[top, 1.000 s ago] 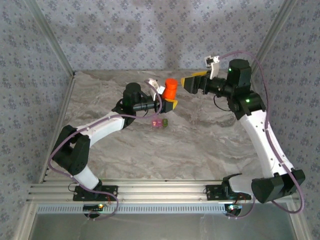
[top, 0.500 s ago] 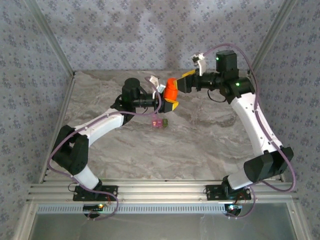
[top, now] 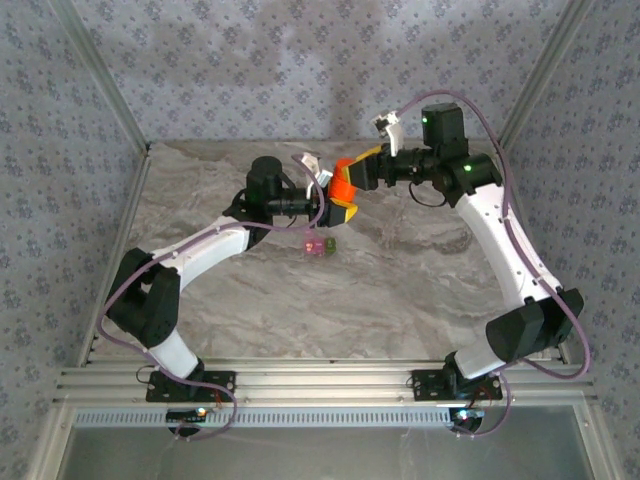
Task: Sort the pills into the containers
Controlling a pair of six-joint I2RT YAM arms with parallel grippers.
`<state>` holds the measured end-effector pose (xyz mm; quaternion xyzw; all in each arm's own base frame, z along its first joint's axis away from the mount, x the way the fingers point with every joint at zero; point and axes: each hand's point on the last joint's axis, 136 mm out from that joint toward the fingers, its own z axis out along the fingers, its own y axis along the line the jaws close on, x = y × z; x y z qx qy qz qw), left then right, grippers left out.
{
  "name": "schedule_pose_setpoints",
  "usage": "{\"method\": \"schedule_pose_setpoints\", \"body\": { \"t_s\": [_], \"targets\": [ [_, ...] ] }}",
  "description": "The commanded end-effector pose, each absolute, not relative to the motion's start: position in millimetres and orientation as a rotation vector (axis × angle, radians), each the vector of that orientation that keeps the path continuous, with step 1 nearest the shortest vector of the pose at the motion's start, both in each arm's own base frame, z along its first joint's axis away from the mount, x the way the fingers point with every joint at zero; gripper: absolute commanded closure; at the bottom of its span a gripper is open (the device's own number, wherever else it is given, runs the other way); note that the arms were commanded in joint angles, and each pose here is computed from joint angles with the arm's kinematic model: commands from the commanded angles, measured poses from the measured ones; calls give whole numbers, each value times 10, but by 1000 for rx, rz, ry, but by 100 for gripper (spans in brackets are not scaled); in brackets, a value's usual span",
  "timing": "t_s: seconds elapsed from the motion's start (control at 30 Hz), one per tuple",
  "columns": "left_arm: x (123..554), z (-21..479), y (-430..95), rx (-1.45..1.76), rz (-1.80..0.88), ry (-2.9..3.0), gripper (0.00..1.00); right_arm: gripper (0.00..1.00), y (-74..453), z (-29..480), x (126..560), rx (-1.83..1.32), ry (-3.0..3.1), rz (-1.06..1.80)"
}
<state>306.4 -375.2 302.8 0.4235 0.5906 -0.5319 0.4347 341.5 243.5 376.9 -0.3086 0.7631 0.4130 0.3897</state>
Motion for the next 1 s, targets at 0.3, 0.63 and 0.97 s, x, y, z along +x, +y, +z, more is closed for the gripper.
{"method": "schedule_pose_setpoints", "body": {
  "t_s": [0.3, 0.63, 0.97],
  "targets": [
    [3170, 3253, -3781, 988, -1220, 1401, 100, 55, 2564, 3526, 3446, -690, 2056, 992],
    [3245, 3261, -3847, 884, -1104, 1384, 100, 56, 2743, 3241, 3671, -440, 2099, 910],
    [3330, 3191, -3812, 837, -1068, 1412, 100, 32, 2619, 3376, 3638, -423, 2069, 934]
  ]
}}
